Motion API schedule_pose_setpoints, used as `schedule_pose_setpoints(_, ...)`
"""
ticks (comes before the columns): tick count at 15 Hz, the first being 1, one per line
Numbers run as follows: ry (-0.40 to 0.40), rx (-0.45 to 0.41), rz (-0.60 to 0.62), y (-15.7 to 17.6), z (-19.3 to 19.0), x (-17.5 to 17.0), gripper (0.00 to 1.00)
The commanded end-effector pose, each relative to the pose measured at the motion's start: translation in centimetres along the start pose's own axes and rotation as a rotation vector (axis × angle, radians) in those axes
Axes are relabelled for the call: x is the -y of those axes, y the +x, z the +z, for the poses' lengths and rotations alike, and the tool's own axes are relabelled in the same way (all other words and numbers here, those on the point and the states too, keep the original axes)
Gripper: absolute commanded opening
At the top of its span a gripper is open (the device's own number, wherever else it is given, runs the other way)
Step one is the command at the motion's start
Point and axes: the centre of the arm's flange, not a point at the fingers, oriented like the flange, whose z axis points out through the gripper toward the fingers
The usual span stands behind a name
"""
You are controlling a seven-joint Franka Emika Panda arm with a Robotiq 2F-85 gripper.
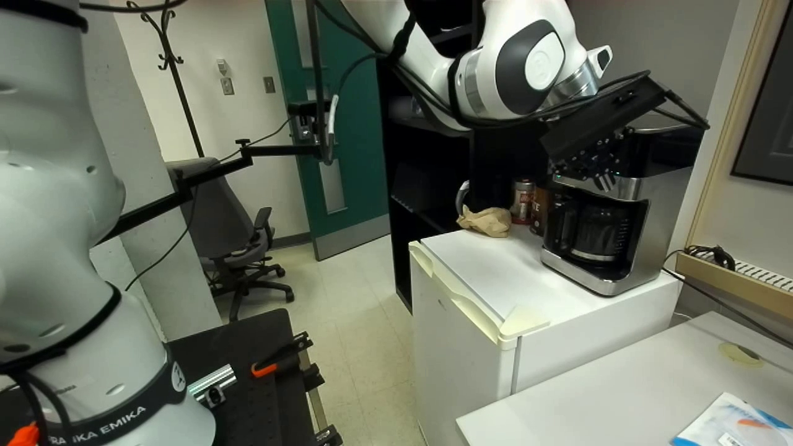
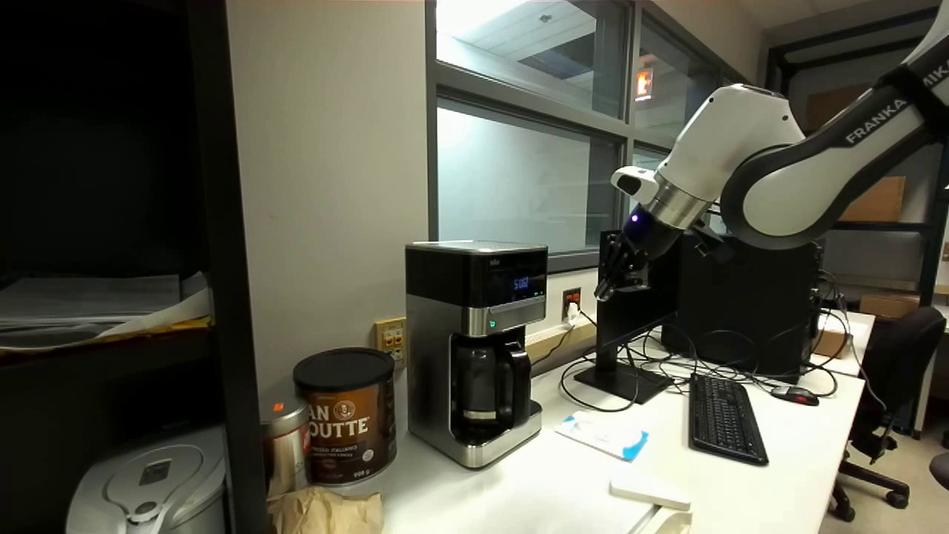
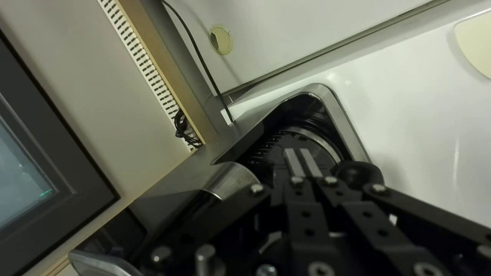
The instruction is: Press two buttons on the coffee maker
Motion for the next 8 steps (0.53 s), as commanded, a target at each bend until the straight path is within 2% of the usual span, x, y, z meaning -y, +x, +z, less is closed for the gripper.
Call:
schedule_pose_setpoints(1,-0.019,-0.064,-0.044,0.9,1.5,-0.4,0.00)
schedule_pose_setpoints(8,-0.075,-0.119,-0.078,3.3,3.8,-0.6,0.00)
